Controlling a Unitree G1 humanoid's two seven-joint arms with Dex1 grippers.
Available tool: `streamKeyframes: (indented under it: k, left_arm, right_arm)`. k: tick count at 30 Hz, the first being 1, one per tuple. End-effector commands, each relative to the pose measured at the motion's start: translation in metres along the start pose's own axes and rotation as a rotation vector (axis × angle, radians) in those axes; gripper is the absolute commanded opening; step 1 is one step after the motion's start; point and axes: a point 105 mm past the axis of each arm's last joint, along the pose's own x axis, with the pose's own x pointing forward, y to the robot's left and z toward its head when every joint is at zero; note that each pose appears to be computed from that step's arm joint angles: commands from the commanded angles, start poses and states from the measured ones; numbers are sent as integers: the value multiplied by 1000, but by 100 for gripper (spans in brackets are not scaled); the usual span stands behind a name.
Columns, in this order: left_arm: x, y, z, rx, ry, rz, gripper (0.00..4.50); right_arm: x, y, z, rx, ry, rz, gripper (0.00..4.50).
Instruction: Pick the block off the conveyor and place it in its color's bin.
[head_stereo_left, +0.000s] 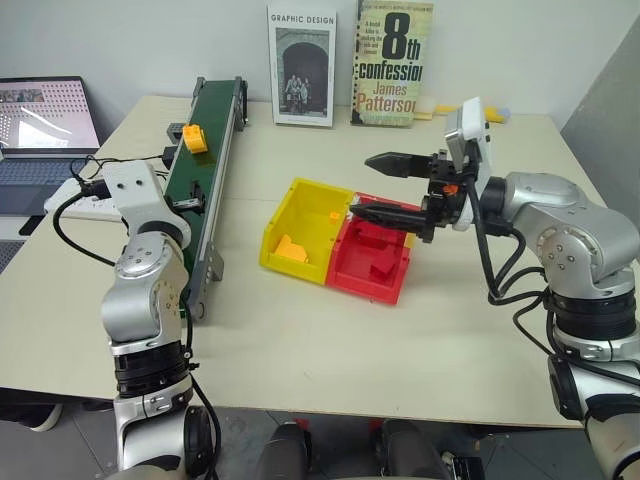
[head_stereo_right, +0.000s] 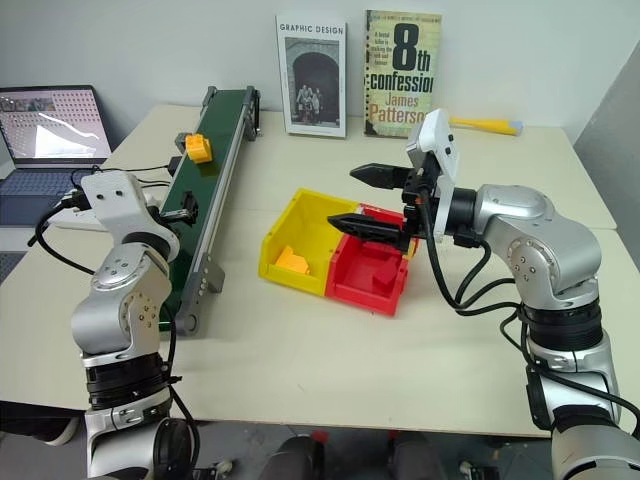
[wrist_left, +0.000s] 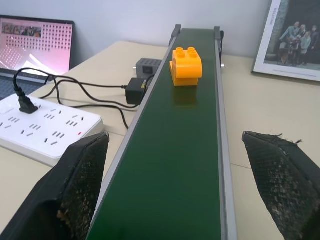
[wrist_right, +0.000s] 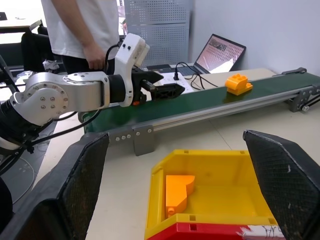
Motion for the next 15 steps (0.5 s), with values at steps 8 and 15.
streamKeyframes:
  k: [8,15]
  left_arm:
    - [4,1,14,-7,-61,-2,444]
    - [7,-2,10,-18,-50,0,444]
  right_arm:
    - [0,2,11,-46,-27,-9,450]
    - [-2,-1,13,-49,-25,-26,450]
